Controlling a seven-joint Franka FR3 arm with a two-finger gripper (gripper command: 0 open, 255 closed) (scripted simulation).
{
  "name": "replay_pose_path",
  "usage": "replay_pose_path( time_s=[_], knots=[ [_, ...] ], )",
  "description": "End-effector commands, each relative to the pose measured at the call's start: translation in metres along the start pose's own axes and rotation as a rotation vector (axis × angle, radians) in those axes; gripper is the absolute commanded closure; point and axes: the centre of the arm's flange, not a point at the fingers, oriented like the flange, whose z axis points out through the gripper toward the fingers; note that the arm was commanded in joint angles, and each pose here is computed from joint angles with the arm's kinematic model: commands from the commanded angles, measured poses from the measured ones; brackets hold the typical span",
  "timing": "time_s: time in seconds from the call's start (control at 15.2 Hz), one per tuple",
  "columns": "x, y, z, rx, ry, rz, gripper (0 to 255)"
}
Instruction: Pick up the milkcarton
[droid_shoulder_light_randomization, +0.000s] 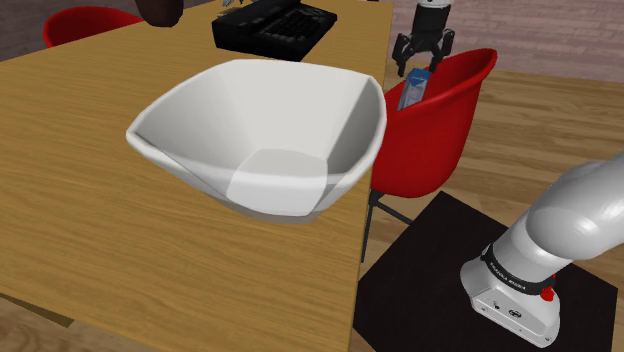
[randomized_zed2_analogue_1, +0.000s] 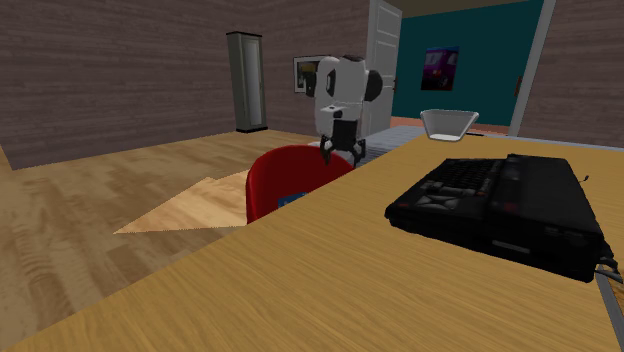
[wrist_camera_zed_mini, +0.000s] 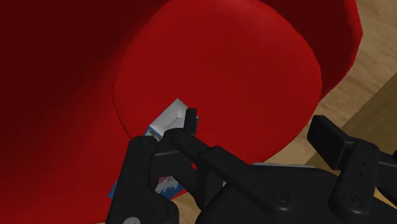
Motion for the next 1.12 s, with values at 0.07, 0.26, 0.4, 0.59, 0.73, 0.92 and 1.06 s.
replay_pose_path(
  time_s=[0.07,0.26,0.4,0.59,0.73,0.92,1.06],
  knots=[
    [0.038,0.019,0.011,0.011,-0.002,0.105,0],
    [0.071,0.04,0.023,0.023,-0.005,0.207,0],
    [0.091,0.055,0.031,0.03,-0.007,0.275,0],
    [0.12,0.081,0.044,0.042,-0.009,0.377,0],
    [0.138,0.1,0.053,0.05,-0.011,0.446,0],
    [0.155,0.122,0.063,0.058,-0.013,0.521,0],
    [0.155,0.121,0.073,0.058,-0.013,0.521,0]
  ],
)
